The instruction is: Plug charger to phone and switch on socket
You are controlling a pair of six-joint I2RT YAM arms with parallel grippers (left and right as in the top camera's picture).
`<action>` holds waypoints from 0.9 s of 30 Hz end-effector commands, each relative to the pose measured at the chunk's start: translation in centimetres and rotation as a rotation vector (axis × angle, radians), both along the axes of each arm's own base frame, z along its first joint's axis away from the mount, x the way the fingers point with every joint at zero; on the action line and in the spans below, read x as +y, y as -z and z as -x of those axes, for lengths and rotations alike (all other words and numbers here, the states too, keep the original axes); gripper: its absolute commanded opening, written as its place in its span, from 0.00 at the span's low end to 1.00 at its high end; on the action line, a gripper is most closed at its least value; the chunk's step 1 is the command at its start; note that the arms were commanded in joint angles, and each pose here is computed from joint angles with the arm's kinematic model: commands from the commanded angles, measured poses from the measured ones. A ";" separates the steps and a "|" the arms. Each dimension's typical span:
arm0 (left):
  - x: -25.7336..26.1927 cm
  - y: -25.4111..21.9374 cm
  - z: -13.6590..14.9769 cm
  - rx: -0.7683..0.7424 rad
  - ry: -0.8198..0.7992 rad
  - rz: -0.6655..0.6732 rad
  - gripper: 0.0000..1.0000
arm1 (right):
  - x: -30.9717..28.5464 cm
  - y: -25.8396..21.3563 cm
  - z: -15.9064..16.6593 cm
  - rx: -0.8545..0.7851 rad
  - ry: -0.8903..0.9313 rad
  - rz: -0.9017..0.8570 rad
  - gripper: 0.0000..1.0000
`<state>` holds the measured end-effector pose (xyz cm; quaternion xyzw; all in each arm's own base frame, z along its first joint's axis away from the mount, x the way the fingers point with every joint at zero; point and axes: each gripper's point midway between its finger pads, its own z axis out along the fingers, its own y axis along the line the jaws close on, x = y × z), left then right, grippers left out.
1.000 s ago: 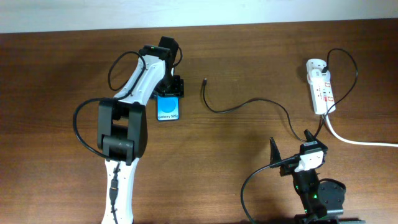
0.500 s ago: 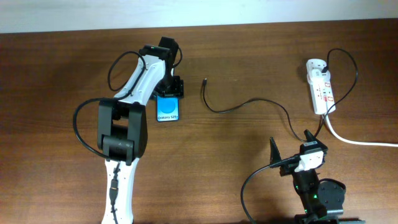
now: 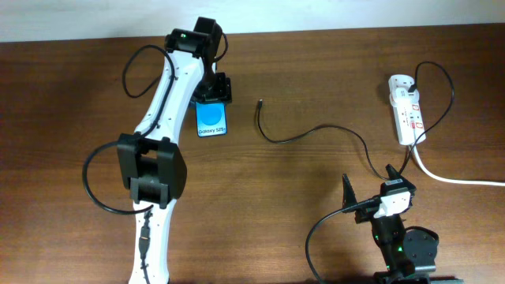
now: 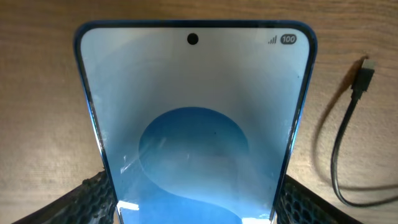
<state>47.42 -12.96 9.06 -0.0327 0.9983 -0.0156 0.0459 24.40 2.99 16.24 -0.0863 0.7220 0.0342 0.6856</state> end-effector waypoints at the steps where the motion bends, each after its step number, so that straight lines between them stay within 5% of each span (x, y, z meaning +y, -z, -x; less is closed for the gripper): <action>1: -0.9 -1.5 -0.5 0.005 -0.087 0.159 0.02 | 0.0 0.3 0.0 0.006 0.003 -0.011 0.98; 5: -1.5 -2.4 -0.5 0.075 -0.230 0.369 0.00 | 0.0 0.2 0.0 0.005 0.002 -0.011 0.98; 9: -1.4 -2.6 -0.3 0.118 -0.345 0.414 0.00 | 3.8 -2.1 1.2 -0.052 -0.228 -0.088 0.99; 14: -1.2 -2.6 -0.1 0.179 -0.570 0.419 0.00 | 4.7 -6.6 1.9 -0.048 -0.282 -0.187 0.98; 21: 0.3 -2.2 0.1 0.203 -0.756 0.366 0.00 | 9.2 -13.6 -0.7 0.281 -0.560 -0.288 0.98; 27: 3.2 -1.8 0.3 0.197 -0.848 0.291 0.00 | 9.7 -15.2 -5.2 0.691 -0.546 -0.350 0.98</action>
